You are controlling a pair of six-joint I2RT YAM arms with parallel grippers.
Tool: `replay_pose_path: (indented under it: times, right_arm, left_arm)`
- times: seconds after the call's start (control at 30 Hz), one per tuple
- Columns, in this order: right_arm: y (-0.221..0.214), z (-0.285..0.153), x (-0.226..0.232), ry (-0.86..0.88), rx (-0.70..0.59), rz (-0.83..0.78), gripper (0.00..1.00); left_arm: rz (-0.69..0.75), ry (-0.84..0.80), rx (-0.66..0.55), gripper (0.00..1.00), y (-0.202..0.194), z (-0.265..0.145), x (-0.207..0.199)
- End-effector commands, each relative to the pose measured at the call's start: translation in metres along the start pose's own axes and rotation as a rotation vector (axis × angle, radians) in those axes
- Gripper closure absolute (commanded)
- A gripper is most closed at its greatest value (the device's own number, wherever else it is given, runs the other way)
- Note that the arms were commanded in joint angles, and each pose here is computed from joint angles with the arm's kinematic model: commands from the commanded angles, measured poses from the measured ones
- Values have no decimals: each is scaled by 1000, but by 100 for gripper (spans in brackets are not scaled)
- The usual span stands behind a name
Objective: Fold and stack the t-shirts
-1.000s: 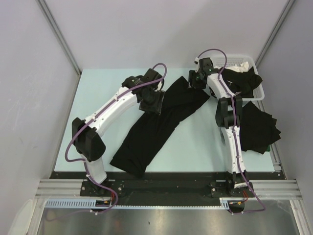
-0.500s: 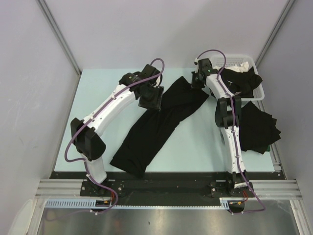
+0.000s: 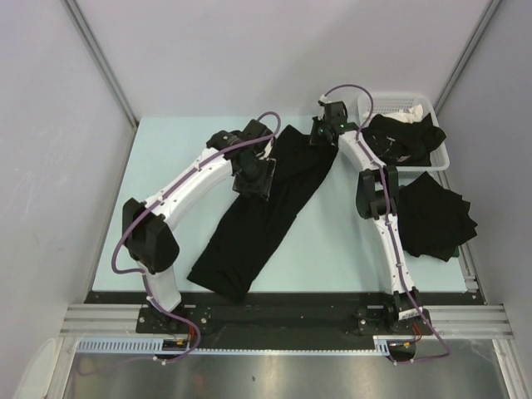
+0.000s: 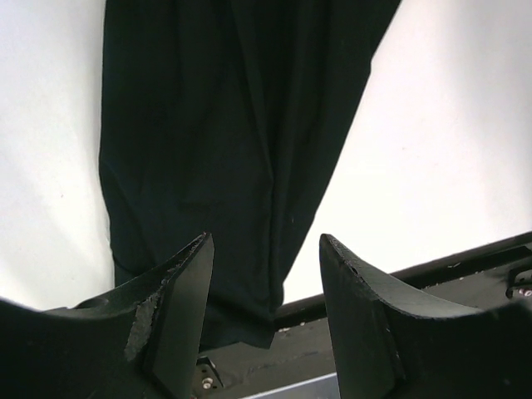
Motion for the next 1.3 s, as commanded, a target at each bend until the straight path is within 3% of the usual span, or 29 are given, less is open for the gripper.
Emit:
replay_pose_path:
  times: [0.0, 0.47, 0.67, 0.73, 0.8, 0.83, 0.87, 0.93, 1.1, 1.27]
  right_arm:
    - [32, 13, 41, 188, -187, 38, 100]
    - [77, 23, 57, 386, -498, 176, 100]
    - [83, 25, 63, 434, -561, 229, 100]
    - [81, 26, 63, 420, -557, 231, 86]
    - [78, 27, 62, 411, -558, 221, 45]
    - [80, 25, 63, 411, -564, 213, 41]
    - [81, 24, 63, 408, -569, 203, 22]
    - [85, 21, 61, 401, -583, 196, 1]
    - [104, -2, 63, 399, -608, 161, 0]
    - [98, -21, 63, 330, -526, 101, 0]
  left_arm:
    - [-11, -18, -29, 41, -7, -23, 3]
    - [-35, -55, -2, 41, -28, -23, 2]
    - [-32, -62, 1, 41, -28, -21, 1]
    - [-29, -71, -3, 41, -28, -21, 1]
    - [-25, -77, -3, 41, -29, -21, 0]
    - [-24, -80, -9, 41, -28, -21, 0]
    - [-24, -84, -8, 40, -29, -22, 0]
    - [-24, -89, -13, 41, -29, -22, -1]
    - [-19, -100, -17, 41, -33, -22, -1]
    - [-13, -102, -25, 40, -36, -23, 0]
Point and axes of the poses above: each gripper's point midway between its finger pads, its own z axis out along the fingers, its own x axis along the line the jaws close on, y = z × x, the point moved 7 cm from there along -z, back along the fingers, and after that the axes turned 9 degrees about z, right-handed, at the moved point
